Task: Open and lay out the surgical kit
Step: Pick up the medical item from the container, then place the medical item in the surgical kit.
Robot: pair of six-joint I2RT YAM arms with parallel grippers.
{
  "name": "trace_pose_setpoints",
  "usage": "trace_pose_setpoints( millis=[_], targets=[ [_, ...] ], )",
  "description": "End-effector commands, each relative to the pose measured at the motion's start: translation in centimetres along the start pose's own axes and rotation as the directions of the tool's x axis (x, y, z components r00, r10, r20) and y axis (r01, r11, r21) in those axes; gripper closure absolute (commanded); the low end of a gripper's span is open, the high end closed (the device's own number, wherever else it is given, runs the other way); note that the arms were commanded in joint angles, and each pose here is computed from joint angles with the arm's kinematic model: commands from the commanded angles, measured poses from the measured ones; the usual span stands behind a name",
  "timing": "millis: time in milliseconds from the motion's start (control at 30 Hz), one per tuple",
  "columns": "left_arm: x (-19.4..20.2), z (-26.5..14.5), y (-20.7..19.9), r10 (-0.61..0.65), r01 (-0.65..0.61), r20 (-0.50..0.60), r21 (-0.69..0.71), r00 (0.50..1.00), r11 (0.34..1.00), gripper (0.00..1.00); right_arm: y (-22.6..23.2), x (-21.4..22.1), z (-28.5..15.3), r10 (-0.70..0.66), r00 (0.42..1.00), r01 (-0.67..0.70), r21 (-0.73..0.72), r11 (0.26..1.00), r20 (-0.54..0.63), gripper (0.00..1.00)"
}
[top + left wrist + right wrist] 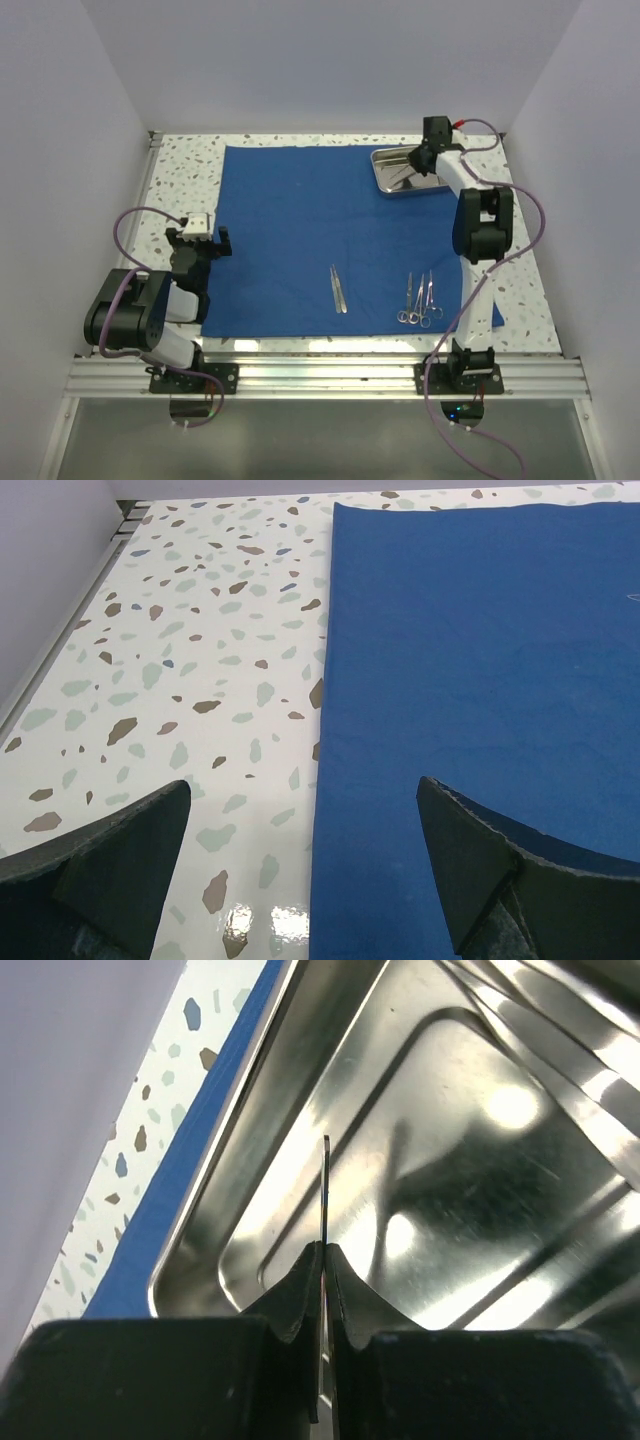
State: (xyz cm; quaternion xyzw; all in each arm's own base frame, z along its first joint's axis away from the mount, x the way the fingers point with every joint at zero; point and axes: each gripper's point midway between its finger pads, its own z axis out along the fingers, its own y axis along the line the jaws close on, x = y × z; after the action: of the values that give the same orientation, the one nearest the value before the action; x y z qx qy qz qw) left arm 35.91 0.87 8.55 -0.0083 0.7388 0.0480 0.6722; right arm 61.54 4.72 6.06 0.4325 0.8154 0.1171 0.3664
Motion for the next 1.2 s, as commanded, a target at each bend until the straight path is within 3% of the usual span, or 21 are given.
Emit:
trace_pose_setpoints(
  millis=[0, 300, 500, 633, 833, 900, 1000, 1167],
  targets=[
    [-3.0, 0.5, 0.3, 0.002, 0.0, 0.115, -0.015, 0.993, 1.0, 0.0, 3.0, -4.5, -5.7, 0.006, 0.992, 0.005, -0.087, 0.996, 0.129, 1.0],
    [-3.1, 0.6, 0.3, 0.002, 0.0, 0.115, -0.015, 0.993, 1.0, 0.0, 2.5, -6.2, -12.8, -0.037, 0.985, 0.057, -0.116, 0.992, 0.167, 1.0],
    [-3.2, 0.6, 0.3, 0.003, -0.001, 0.121, -0.016, 0.993, 1.0, 0.0, 3.0, -1.3, -18.1, -0.134, 0.991, 0.134, -0.242, 0.961, 0.015, 1.0],
    [-3.0, 0.6, 0.2, 0.001, 0.0, 0.112, -0.013, 0.994, 1.0, 0.0, -1.0, 4.0, -19.4, -0.221, 0.966, 0.195, -0.183, 0.964, -0.133, 1.0],
    [-3.0, 0.6, 0.3, 0.001, 0.001, 0.112, -0.015, 0.994, 1.0, 0.0, -0.5, 11.1, -23.2, -0.412, 0.855, 0.306, -0.333, 0.892, -0.315, 1.0],
    [-3.0, 0.6, 0.3, 0.002, 0.0, 0.114, -0.017, 0.994, 1.0, 0.0, -0.8, 14.4, -24.6, -0.507, 0.753, 0.348, -0.401, 0.848, -0.419, 1.0],
    [-3.0, 0.6, 0.3, 0.003, -0.001, 0.112, -0.015, 0.994, 1.0, 0.0, -2.0, 17.5, -25.7, -0.625, 0.614, 0.446, -0.442, 0.778, -0.482, 1.0],
    [-3.0, 0.5, 0.2, 0.002, -0.001, 0.114, -0.015, 0.994, 1.0, 0.0, -3.2, 20.8, -28.0, -0.726, 0.5, 0.506, -0.521, 0.687, -0.473, 1.0]
  ],
)
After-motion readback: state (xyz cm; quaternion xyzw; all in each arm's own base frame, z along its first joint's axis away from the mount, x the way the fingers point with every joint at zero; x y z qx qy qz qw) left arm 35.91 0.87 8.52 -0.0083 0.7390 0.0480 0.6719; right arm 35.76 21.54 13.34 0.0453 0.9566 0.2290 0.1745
